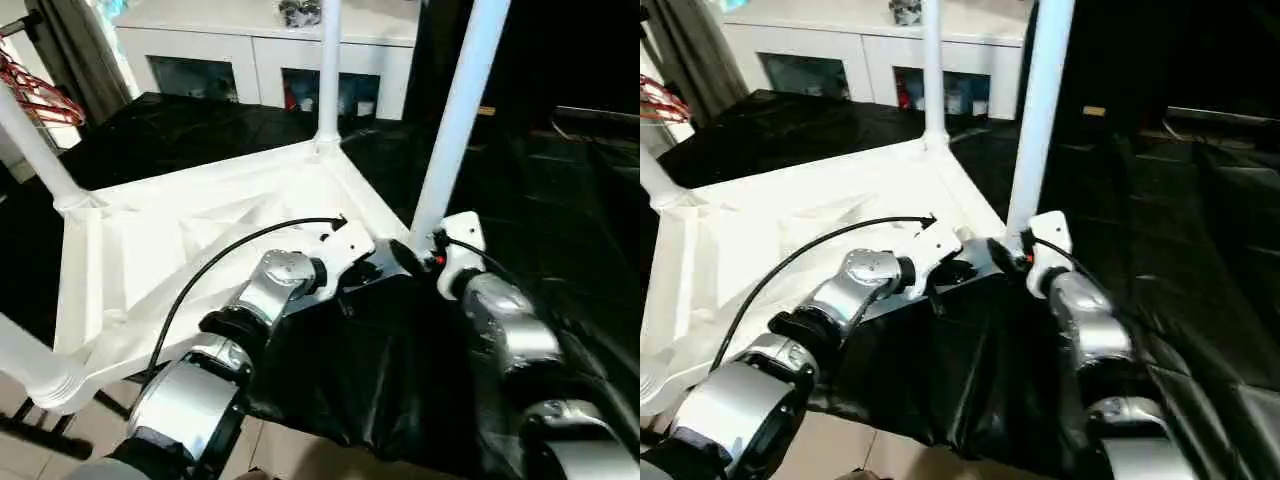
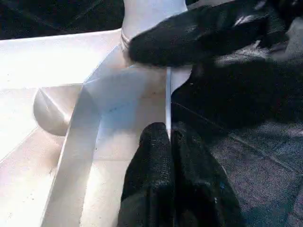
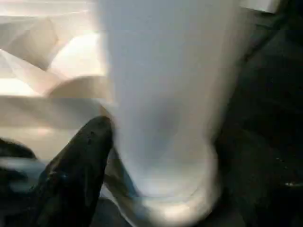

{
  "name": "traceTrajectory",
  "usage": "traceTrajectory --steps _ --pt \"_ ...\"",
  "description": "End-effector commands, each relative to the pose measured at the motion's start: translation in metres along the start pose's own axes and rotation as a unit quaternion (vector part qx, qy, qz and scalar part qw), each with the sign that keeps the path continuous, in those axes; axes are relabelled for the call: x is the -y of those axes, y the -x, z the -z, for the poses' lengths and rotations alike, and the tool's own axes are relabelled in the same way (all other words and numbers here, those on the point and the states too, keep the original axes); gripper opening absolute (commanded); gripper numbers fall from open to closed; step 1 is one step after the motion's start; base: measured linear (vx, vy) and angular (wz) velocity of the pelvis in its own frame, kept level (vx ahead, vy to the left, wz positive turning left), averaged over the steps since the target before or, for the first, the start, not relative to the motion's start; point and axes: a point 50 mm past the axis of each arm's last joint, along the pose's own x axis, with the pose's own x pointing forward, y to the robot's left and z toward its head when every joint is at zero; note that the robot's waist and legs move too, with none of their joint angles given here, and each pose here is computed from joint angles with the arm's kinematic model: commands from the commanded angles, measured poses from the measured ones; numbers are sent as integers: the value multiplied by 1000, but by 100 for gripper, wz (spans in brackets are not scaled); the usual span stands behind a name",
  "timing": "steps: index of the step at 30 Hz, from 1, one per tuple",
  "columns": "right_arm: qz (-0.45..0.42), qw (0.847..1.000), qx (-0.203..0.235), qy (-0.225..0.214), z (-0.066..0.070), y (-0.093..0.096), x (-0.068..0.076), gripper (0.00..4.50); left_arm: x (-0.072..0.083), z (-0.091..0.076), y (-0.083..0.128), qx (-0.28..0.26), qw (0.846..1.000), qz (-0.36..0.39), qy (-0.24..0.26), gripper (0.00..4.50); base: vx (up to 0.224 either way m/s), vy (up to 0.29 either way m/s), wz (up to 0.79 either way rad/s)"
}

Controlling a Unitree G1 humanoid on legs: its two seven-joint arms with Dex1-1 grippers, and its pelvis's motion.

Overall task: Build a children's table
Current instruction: Rotate leg to tighten

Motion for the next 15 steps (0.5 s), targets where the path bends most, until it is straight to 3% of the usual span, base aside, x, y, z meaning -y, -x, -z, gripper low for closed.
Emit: traceTrajectory --steps 1,7,15 --pt "2 1000 -10 -6 7 17 16 366 1 -6 -1 16 1000 7 -11 0 0 0 0" --pt "-48 999 -1 9 3 41 28 366 3 -4 0 15 1000 19 -18 0 0 0 0" --pt "-107 994 15 17 -3 62 27 366 3 -2 2 16 999 32 -24 0 0 0 0"
